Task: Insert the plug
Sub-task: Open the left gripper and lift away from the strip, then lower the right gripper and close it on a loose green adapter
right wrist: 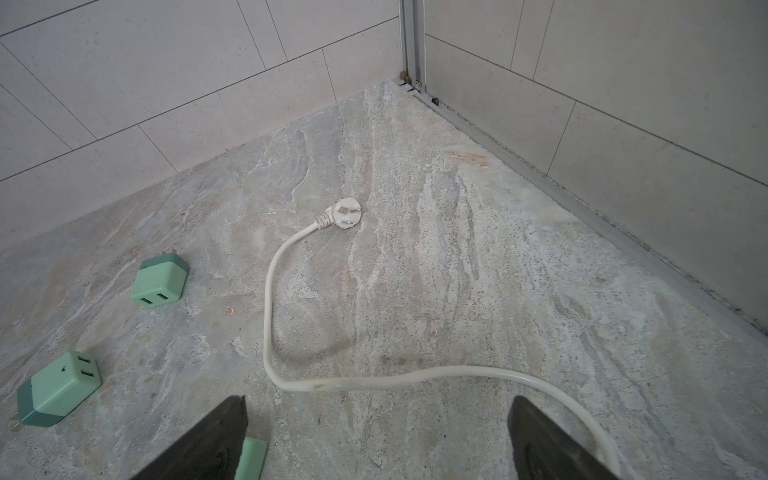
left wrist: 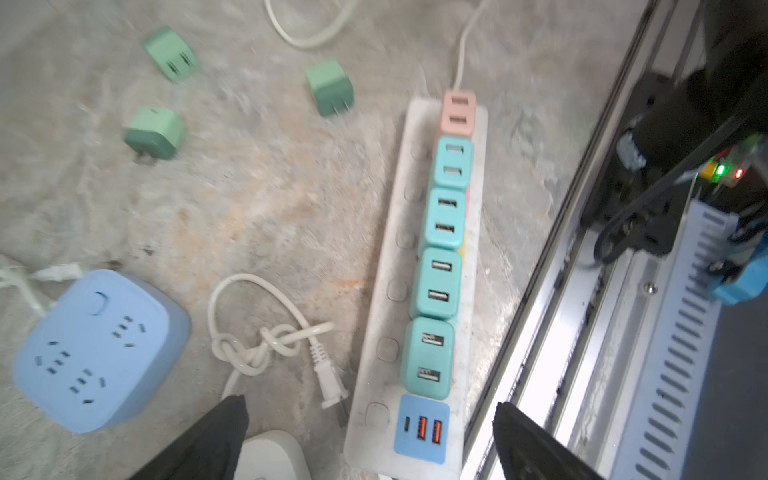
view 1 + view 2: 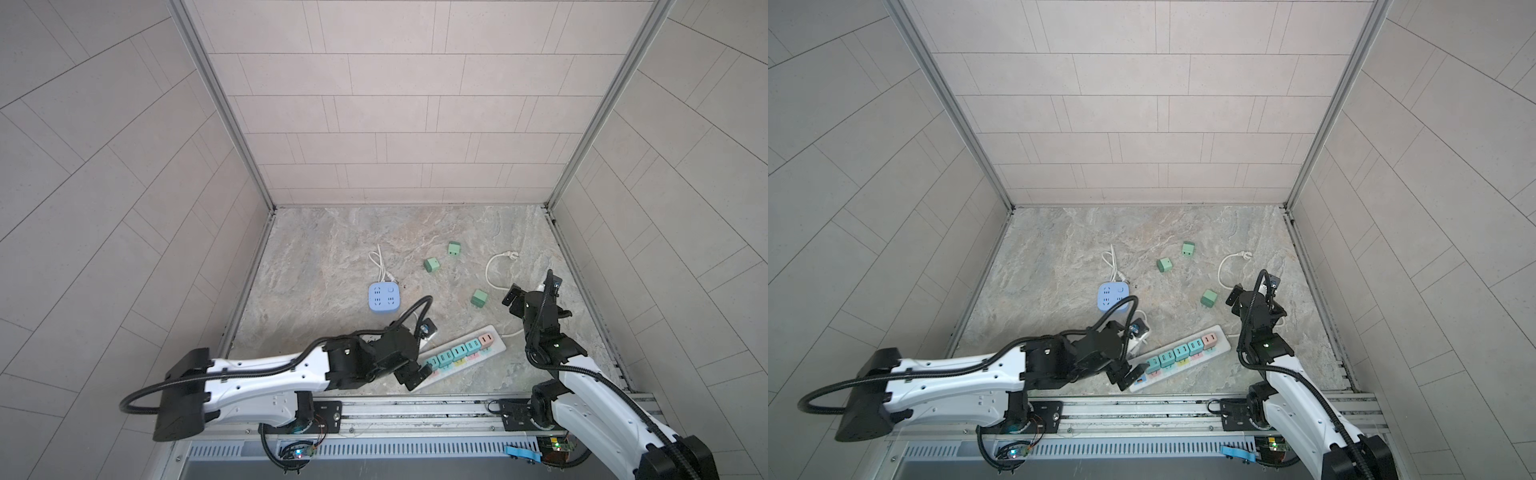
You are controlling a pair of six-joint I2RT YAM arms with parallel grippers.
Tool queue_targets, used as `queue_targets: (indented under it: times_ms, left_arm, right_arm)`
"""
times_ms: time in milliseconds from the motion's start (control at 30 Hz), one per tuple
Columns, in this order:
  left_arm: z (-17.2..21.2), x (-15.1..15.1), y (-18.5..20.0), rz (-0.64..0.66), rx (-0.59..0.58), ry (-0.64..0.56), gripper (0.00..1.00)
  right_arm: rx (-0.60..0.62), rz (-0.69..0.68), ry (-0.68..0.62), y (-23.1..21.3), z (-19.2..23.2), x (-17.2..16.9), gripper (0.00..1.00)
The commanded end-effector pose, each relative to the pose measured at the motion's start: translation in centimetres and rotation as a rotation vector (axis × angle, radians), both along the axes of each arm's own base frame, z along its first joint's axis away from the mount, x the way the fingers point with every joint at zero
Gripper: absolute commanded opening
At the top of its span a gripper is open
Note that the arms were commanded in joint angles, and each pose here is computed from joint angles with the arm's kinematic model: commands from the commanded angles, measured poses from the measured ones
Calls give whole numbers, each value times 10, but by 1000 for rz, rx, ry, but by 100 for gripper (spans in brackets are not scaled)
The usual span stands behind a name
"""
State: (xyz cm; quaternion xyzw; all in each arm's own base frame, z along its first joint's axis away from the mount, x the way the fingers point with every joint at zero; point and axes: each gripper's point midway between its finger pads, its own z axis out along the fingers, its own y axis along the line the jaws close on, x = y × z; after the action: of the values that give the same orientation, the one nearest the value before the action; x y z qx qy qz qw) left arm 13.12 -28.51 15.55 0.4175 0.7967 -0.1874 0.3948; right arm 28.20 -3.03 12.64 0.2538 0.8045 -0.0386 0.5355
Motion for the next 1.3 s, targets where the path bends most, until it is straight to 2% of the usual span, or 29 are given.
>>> queue_targets:
  times_ms: [0, 167, 367, 467, 700, 867, 1067, 1267]
  left_arm:
    - [20, 20, 28, 151, -155, -114, 100]
    - [42, 30, 76, 299, -332, -208, 100]
    - [55, 34, 117, 410, -476, -266, 100]
    - [59, 38, 137, 483, -503, -281, 100]
    - [48, 48, 165, 609, -474, -279, 100]
    - [33, 61, 159, 634, -449, -203, 100]
    - [2, 82, 155, 655, -504, 17, 100]
    - [-4, 90, 152, 651, -510, 65, 100]
  right_arm:
    - [-3, -29, 11, -5, 1, -3, 100]
    - [27, -3, 100, 4, 2, 3, 99]
    - [98, 141, 186, 42, 10, 34, 96]
    - [92, 186, 228, 60, 15, 53, 94]
    - [71, 287, 404, 101, -4, 100, 87]
    - [58, 351, 499, 130, -19, 140, 84]
    - [29, 384, 566, 153, -31, 181, 83]
    - [-20, 394, 646, 163, -48, 212, 83]
